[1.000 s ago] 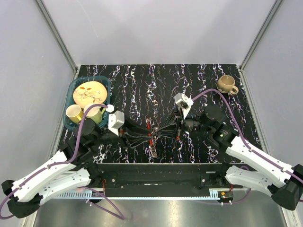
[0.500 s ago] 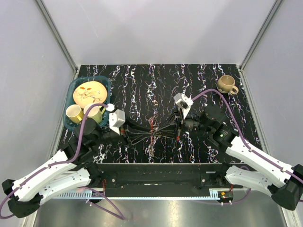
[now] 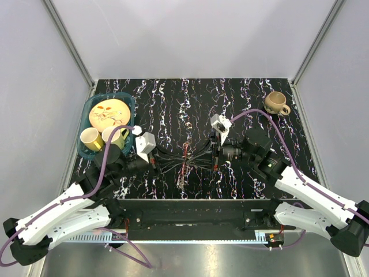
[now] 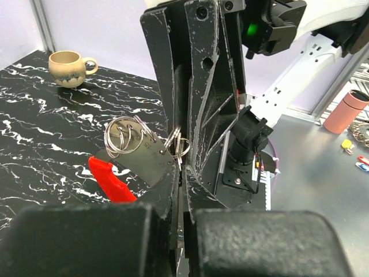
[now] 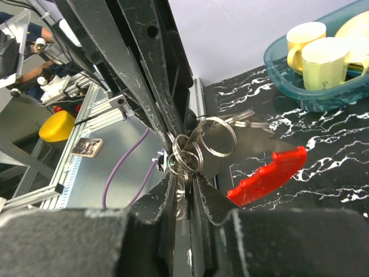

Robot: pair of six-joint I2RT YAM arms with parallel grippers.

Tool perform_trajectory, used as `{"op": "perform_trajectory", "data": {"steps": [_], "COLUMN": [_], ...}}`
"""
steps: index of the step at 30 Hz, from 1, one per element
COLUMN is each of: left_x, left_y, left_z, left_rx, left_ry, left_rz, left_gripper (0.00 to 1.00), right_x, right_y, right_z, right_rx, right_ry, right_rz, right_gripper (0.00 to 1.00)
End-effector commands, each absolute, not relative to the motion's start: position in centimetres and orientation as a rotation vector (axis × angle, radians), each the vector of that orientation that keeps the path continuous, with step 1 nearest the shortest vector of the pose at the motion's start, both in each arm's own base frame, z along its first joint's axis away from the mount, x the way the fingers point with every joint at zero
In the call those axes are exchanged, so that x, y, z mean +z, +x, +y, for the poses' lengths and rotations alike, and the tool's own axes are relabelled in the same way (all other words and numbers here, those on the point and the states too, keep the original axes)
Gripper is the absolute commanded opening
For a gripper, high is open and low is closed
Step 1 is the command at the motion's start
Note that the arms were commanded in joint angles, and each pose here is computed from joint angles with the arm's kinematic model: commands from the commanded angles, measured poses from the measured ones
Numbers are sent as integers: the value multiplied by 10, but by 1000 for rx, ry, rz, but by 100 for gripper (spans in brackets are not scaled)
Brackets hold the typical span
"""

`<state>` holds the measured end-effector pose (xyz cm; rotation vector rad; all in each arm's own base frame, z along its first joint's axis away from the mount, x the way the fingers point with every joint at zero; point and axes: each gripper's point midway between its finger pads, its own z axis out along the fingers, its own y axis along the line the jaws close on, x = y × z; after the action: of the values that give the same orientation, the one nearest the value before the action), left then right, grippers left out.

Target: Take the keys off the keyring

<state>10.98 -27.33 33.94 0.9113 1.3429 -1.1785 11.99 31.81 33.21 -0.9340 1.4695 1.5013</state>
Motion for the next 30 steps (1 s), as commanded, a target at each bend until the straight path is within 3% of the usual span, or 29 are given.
{"op": "perform_trajectory", "data": {"steps": [1,3,8,15,18,20,30], "left_x": [349,349,344,337,337,337,342], "left_y": [119,121,125,129,131,132,129], "left_z": [-269,-267,-267,-267,-267,-267,-269], "left_rx": [-1128,-1115,-1100,-1081,-1076,-1072,-1103], "left_ry": [858,850,838,827,824,819,810], "left_rz": [1325,1332,1347,1384,1396,1402,1389], "left_gripper": [0,0,0,0,0,0,0], "right_x": [334,331,327,322,313,310,304], "right_y": [124,127,126,128,127,125,126], "right_z": [315,314,312,312,312,312,317], "right_rx": [1459,1447,1442,1429,1450,1478,1513], "right_ry": [-910,-893,-889,-896,-871,-848,-831], "right_rz": [1482,1502,1502,1523,1547,1555,1518], "right_gripper": [21,22,0,0,19,25,31]}}
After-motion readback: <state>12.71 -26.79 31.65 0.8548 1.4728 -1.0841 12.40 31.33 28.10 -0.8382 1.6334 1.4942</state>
